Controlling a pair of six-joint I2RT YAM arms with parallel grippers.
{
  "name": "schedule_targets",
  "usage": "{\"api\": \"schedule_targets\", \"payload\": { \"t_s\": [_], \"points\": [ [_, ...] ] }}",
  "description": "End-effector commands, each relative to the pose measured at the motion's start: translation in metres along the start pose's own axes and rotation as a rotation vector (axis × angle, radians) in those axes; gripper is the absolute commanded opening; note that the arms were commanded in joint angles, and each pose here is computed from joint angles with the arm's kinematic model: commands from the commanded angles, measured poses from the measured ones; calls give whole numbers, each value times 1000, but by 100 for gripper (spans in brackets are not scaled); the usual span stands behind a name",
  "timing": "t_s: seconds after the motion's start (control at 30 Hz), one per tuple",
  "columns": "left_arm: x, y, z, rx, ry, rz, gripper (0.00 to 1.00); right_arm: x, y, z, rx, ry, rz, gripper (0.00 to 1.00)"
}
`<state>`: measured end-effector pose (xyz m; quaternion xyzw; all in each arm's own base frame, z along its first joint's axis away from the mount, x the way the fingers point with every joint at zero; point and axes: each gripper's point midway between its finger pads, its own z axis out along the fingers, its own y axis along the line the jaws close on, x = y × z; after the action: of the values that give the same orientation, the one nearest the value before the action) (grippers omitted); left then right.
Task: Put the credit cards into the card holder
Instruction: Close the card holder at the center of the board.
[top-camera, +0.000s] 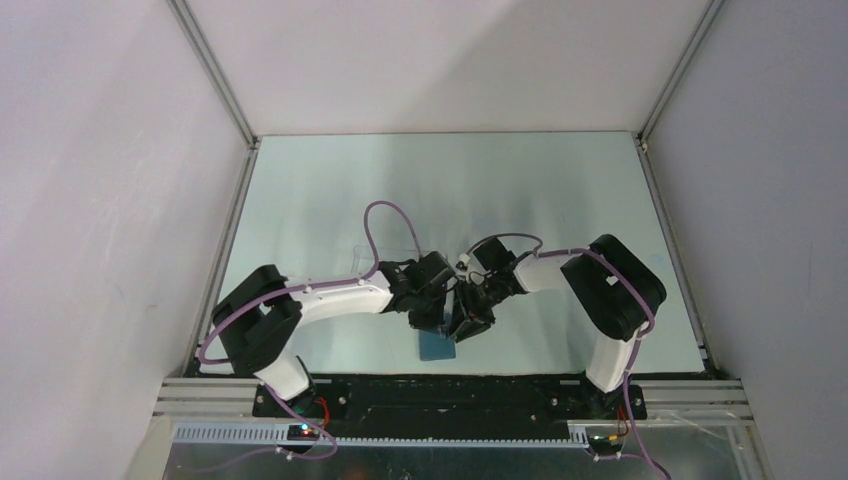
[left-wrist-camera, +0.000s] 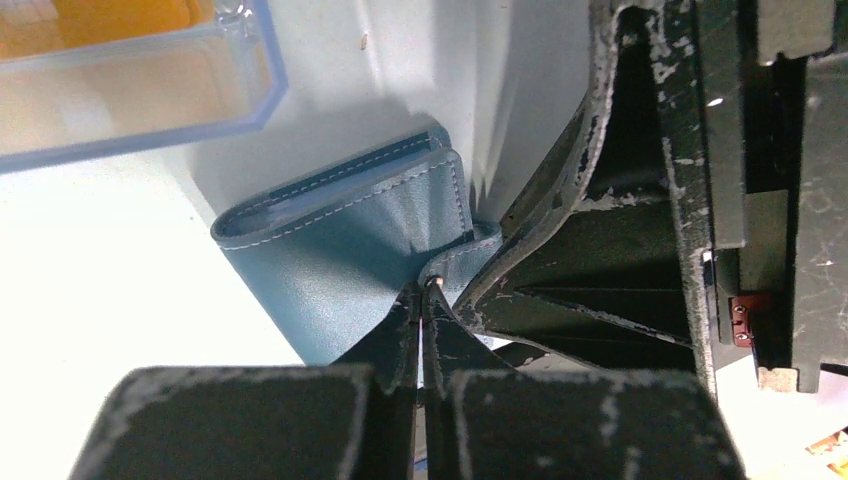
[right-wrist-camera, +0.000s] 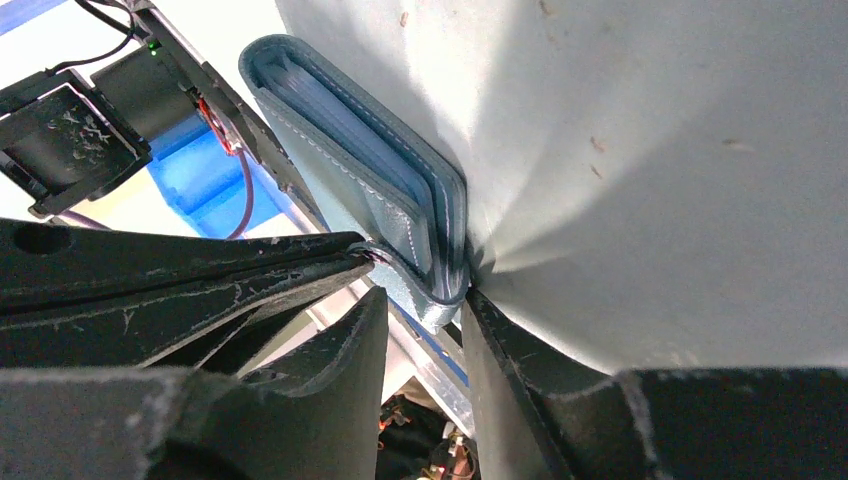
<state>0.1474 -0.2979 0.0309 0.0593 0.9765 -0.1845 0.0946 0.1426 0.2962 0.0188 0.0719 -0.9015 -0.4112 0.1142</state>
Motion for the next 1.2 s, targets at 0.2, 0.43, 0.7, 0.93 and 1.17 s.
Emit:
{"api": "schedule_targets", "payload": {
  "t_s": [0.2,0.43,0.7,0.93,1.17],
  "points": [
    [5,14,-1,-95,4,53,0,-5,-74,23,338,-82,2,38],
    [-5,9,-14,-74,-49,50,0,-11,-51,13,288,-123,-53,47],
    [-4,19,-19,-77,-64,34,0,-28,-29,-14,230,-210,-93,57],
    [-3,32,-20,-84,-73,19,0,-37,-11,-18,121,-225,-123,36],
    [-2,32,-14,-78,-63,24,0,-32,27,-14,-26,-200,-210,4]
  ]
}}
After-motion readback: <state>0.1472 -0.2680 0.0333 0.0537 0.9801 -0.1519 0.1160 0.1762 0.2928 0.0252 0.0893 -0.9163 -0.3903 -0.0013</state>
